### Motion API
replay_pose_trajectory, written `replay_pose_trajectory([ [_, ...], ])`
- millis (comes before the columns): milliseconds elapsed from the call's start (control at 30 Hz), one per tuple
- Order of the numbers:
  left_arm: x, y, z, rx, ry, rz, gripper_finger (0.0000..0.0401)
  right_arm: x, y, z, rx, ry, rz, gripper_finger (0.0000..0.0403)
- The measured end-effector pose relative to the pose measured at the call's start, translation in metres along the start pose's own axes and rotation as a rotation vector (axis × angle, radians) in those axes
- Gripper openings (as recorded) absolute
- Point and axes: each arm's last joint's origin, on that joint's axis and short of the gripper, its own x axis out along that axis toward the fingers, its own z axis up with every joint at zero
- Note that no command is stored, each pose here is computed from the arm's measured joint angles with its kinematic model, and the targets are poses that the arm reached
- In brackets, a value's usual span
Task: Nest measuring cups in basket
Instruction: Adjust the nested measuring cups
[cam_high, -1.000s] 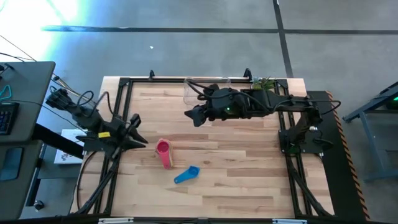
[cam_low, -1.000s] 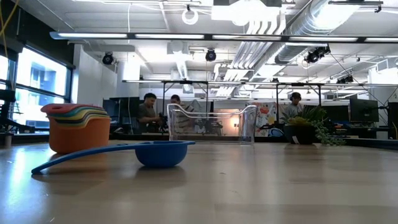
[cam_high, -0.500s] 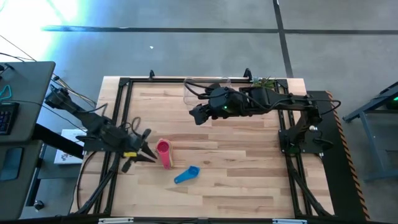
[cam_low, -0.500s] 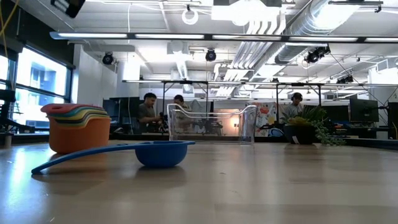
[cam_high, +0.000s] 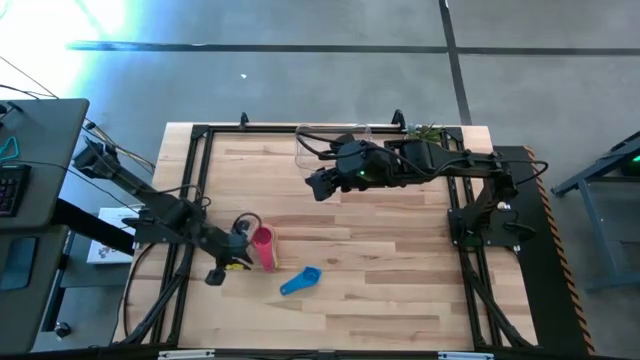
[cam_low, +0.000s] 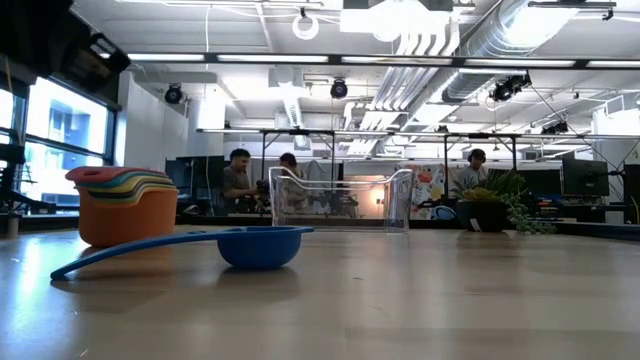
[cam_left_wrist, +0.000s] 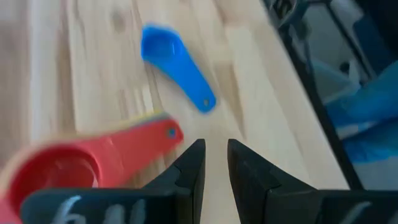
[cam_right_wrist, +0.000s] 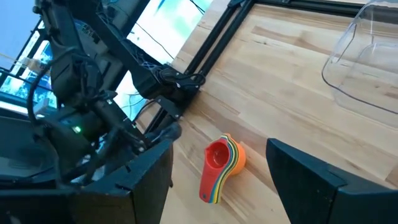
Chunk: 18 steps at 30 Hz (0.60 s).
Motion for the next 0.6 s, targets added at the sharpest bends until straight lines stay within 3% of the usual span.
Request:
replay_pose_trajectory([
  [600,0.059,0.006,-0.018,-0.019,0.292,0.097,0.0058,0.000,0.000,0.000,-0.002,0.003,-0.005,0.0250],
])
